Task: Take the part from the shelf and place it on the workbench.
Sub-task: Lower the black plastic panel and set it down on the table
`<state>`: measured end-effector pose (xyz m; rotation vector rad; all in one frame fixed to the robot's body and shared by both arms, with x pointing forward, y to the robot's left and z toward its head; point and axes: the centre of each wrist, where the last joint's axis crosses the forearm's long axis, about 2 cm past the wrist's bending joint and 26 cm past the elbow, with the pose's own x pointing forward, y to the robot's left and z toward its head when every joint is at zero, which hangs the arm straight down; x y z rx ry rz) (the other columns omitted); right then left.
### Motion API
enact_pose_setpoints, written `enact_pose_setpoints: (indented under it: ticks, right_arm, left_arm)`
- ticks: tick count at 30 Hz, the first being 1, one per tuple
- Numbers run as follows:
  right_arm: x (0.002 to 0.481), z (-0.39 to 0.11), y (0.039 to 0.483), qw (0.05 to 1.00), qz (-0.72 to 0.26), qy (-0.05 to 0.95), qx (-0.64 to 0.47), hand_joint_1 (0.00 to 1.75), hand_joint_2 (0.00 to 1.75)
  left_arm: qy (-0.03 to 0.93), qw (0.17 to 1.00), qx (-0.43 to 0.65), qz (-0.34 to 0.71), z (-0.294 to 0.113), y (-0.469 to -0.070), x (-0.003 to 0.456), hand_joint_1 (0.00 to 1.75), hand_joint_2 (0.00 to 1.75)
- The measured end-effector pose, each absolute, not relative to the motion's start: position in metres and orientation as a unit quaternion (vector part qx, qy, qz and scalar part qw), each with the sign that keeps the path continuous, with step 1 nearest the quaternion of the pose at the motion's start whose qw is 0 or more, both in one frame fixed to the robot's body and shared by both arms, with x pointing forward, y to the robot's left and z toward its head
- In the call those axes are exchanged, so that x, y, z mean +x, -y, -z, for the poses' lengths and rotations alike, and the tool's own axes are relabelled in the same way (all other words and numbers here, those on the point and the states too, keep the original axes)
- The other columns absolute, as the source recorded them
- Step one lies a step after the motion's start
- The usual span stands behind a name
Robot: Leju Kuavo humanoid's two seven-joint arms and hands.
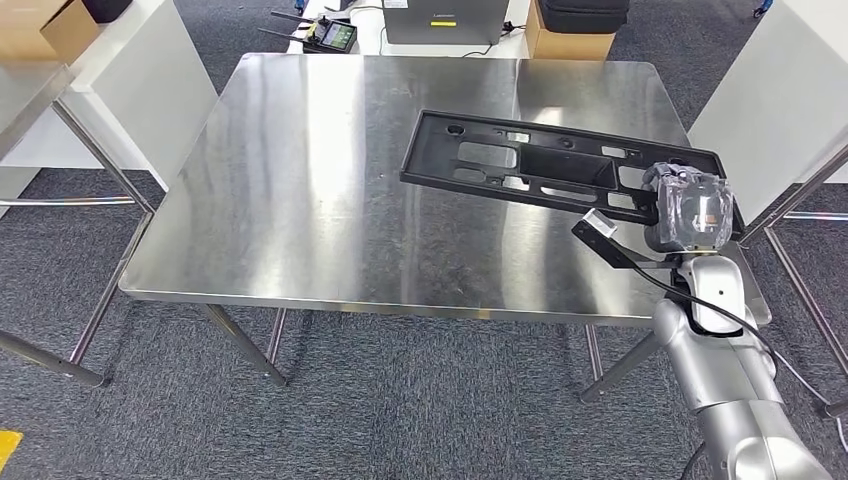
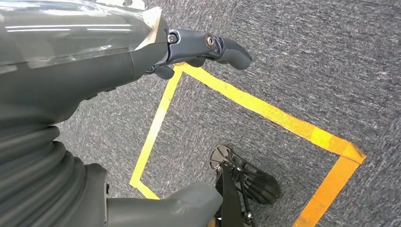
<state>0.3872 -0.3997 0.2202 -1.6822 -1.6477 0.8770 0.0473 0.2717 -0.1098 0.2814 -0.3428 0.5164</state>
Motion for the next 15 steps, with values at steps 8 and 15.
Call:
enact_pose_setpoints:
  ticks: [8, 15]
  right_arm:
    - [0.395, -0.221, 0.411, 0.305, -0.332, 0.586, -0.673, 1.75, 1.75]
    - [0.41, -0.223, 0.413, 0.309, -0.338, 0.57, -0.682, 1.75, 1.75]
  left_arm:
    - [0.179, 0.942, 0.128, -0.254, 0.11, -0.271, 0.048, 0.0, 1.75]
    - [0.186, 0.94, 0.122, -0.26, 0.11, -0.271, 0.048, 0.0, 1.75]
